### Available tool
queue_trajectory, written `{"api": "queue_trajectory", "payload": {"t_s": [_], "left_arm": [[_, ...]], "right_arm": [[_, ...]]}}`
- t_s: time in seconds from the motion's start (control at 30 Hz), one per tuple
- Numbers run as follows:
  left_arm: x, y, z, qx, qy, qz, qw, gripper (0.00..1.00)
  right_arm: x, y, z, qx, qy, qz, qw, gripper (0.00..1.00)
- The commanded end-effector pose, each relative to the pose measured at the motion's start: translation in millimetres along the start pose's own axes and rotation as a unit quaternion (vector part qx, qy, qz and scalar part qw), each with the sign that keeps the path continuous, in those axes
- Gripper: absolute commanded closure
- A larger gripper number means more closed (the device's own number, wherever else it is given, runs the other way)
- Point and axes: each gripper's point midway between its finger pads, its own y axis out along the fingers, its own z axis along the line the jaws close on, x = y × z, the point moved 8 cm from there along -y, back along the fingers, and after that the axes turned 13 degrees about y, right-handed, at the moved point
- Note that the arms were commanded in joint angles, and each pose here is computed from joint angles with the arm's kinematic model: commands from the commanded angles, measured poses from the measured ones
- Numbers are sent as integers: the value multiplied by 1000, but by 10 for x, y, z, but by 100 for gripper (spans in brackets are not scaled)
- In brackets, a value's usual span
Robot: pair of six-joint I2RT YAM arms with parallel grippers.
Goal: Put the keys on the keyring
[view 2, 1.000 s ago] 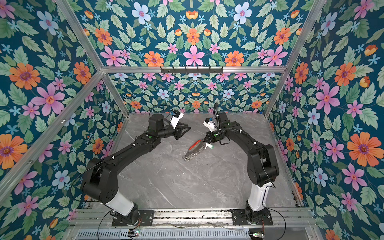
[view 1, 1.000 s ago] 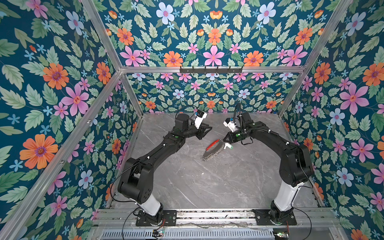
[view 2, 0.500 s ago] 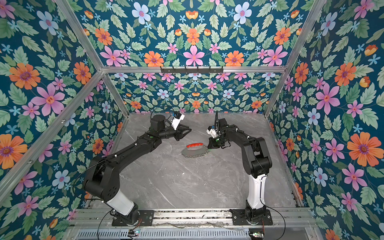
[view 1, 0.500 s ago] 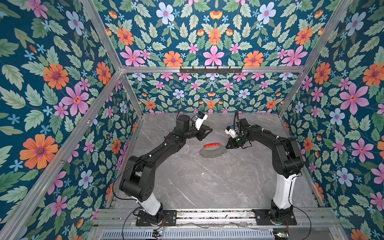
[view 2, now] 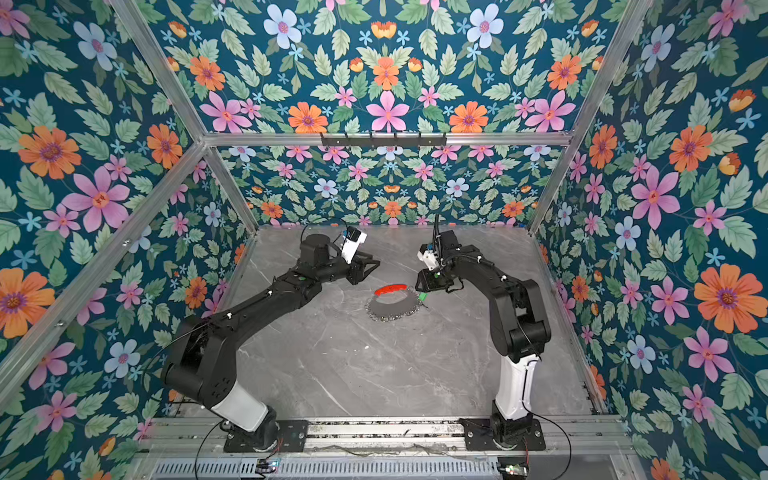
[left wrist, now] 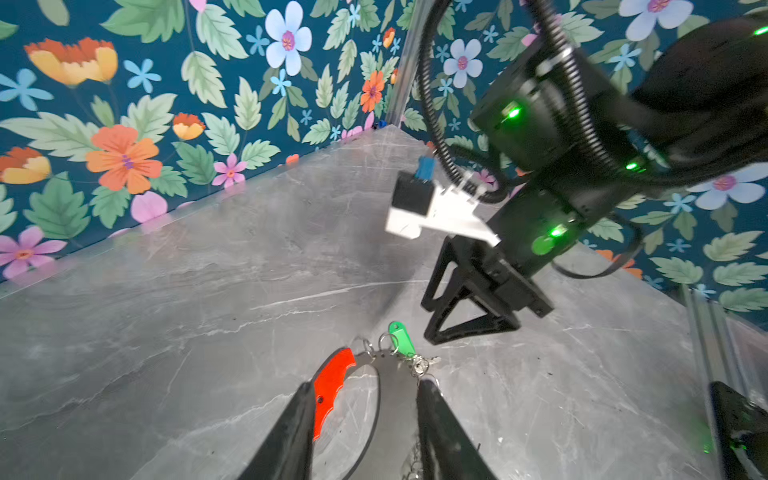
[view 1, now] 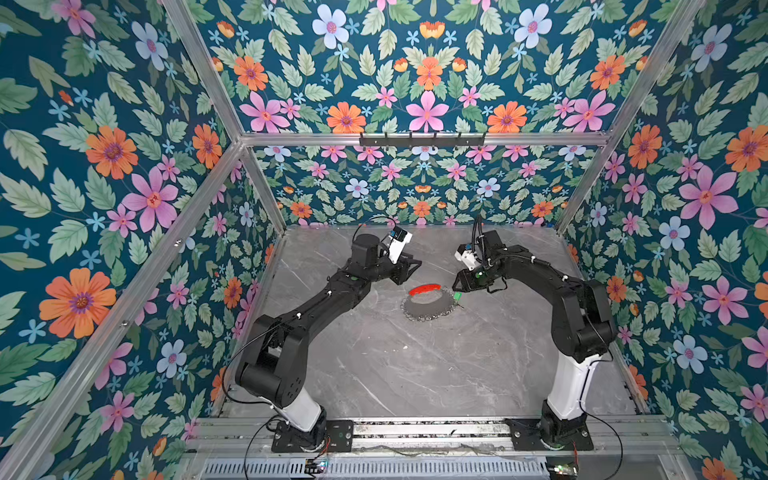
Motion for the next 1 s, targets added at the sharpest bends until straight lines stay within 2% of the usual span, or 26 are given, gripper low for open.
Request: {"api": "queue_trajectory", "payload": {"t_s": [0.0, 0.07, 0.13, 0.2, 0.3, 0.33, 0.37, 0.4, 0.43, 0.53, 0.67, 0.8, 0.97], "left_arm": [[10, -94, 80, 67, 24, 3, 997, 51], [-23, -172, 122, 112, 29, 11, 993, 47], [-94, -272, 179, 172, 30, 23, 984, 38], [-214, -408, 242, 243, 33, 39, 969, 36], [-430, -627, 300, 336, 34, 51, 940, 34], [-498, -689, 314, 356, 31, 52, 933, 34], [-575, -756, 331, 371, 26, 53, 927, 24], [-649, -806, 346, 380, 27, 59, 923, 1], [-714, -838, 351, 390, 31, 69, 918, 0], [-919, -942, 403, 442, 24, 98, 891, 0], [-1219, -1131, 437, 502, 6, 106, 858, 0], [-1399, -1268, 480, 531, 4, 102, 841, 0], [-1672, -1382, 562, 543, -16, 93, 835, 0]], "right_arm": [[82, -226, -48, -47, 3, -57, 997, 47], [107, -400, -103, -84, 11, -108, 990, 47], [105, -586, -193, -142, 20, -184, 972, 44], [28, -874, -311, -215, 37, -285, 933, 33], [-197, -1134, -554, -292, 69, -396, 868, 19], [-287, -1188, -641, -304, 86, -416, 853, 17], [-386, -1266, -726, -312, 115, -438, 835, 15], [-501, -1315, -836, -316, 148, -448, 823, 15], [-602, -1344, -931, -317, 177, -451, 815, 15], [-895, -1325, -1162, -327, 238, -443, 800, 15], [-1107, -1158, -1265, -338, 219, -447, 799, 15], [-1159, -1020, -1346, -340, 211, -455, 796, 14], [-1064, -885, -1403, -341, 201, -447, 802, 12]]}}
